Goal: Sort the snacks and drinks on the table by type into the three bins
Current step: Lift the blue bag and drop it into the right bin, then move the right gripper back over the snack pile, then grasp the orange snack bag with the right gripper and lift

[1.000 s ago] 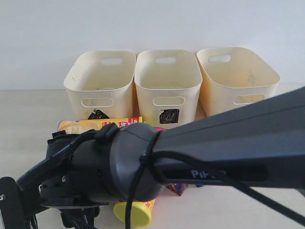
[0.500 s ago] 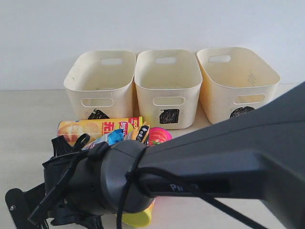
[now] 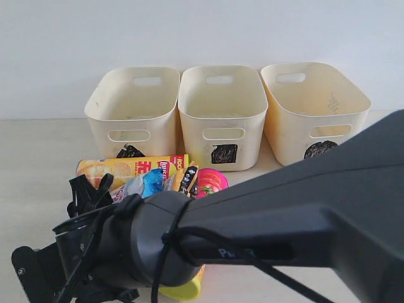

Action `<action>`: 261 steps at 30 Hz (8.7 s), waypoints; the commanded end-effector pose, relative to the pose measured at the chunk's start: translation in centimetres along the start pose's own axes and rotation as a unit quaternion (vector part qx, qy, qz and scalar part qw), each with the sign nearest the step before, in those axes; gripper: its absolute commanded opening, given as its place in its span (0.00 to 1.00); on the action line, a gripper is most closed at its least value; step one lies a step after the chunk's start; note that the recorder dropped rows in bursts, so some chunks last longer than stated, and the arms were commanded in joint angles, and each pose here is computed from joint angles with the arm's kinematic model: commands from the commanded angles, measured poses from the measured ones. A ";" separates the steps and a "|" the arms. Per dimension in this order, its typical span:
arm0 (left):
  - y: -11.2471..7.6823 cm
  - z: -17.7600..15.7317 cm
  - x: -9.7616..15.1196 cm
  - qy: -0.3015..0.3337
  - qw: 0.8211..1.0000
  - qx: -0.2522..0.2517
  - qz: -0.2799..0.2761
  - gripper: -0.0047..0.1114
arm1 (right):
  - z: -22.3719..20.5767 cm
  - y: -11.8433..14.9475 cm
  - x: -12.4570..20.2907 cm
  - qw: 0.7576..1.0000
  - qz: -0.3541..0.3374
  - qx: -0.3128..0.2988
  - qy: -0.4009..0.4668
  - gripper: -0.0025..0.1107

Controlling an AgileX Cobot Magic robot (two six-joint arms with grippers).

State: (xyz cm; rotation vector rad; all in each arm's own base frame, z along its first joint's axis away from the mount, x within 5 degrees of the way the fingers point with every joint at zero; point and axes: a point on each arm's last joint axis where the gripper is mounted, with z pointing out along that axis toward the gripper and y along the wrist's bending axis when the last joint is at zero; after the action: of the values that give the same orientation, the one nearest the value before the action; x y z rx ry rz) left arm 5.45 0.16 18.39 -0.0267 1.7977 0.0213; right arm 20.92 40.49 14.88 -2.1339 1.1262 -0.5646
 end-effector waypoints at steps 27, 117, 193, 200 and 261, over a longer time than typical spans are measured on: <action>0.0 -0.1 -0.3 -0.011 1.000 0.001 -0.008 0.08 | -4.3 -3.4 0.0 0.993 -0.013 0.106 0.045 0.02; 0.0 -0.1 -0.3 -0.011 1.000 0.001 -0.008 0.08 | -13.0 -10.4 38.0 0.716 0.644 0.262 -0.061 0.03; 0.0 -0.1 -0.3 -0.011 1.000 0.001 -0.008 0.08 | -15.3 -2.4 8.9 0.894 0.389 0.012 -0.223 0.02; 0.0 -0.1 -0.3 -0.011 1.000 0.001 -0.008 0.08 | -11.5 -0.9 7.2 0.932 0.287 0.009 -0.223 0.11; 0.0 -0.1 -0.3 -0.011 1.000 0.001 -0.008 0.08 | 2.1 3.2 1.9 0.981 0.013 -0.025 0.190 0.32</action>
State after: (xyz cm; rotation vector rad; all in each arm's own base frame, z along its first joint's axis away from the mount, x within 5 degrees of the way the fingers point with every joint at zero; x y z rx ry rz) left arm 5.45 0.16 18.39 -0.0267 1.7977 0.0213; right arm 21.12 38.36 11.19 -2.1109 1.3626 -0.9782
